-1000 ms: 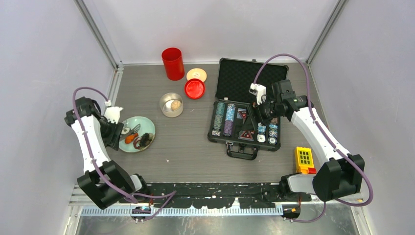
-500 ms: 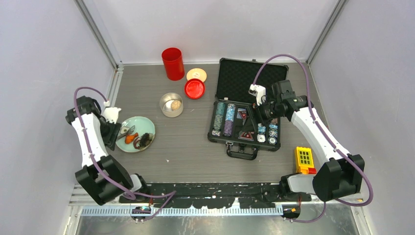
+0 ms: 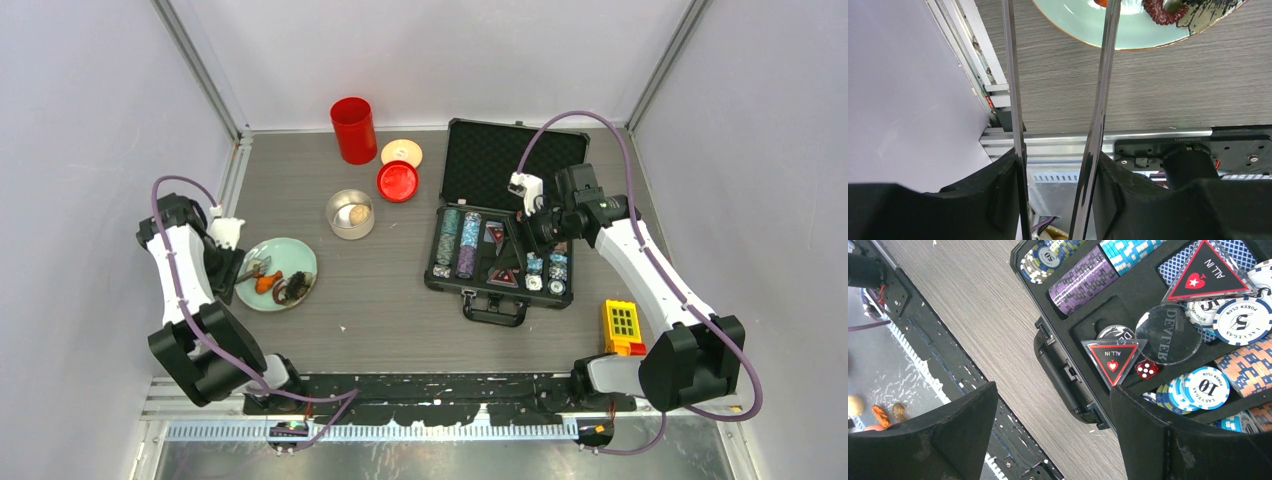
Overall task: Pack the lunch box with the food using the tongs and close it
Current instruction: Pick up the fake food from the plate.
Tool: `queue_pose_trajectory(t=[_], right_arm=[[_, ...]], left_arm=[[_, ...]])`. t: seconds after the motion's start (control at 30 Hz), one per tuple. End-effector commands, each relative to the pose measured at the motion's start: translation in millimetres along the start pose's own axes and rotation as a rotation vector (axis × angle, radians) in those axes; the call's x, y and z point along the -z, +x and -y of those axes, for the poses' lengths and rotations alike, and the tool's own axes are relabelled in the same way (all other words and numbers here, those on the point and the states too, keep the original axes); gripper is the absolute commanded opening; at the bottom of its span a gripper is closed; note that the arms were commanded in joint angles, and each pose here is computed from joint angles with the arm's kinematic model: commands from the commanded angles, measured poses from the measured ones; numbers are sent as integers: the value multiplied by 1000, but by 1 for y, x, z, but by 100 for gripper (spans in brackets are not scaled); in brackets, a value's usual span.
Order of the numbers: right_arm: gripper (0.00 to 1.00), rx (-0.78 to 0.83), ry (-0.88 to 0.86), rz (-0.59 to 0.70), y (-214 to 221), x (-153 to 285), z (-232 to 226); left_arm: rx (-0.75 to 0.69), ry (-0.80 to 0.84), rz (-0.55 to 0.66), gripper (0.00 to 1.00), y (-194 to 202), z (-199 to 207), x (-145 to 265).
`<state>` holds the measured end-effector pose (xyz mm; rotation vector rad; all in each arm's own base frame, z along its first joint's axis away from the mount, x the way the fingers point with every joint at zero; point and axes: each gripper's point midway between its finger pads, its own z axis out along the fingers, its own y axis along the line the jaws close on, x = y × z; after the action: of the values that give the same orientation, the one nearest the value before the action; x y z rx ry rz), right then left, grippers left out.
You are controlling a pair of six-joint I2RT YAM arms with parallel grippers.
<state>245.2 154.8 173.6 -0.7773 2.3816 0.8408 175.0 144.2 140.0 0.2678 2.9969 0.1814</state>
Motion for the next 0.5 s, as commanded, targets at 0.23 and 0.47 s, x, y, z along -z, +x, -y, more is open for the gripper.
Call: queue_pose_trajectory(t=[0.23, 0.47], right_arm=[[87, 39, 7, 35, -11, 7, -1], [87, 38, 8, 33, -10, 7, -1]], left_arm=[[25, -32, 38, 41, -10, -9, 2], [28, -18, 68, 37, -17, -5, 16]])
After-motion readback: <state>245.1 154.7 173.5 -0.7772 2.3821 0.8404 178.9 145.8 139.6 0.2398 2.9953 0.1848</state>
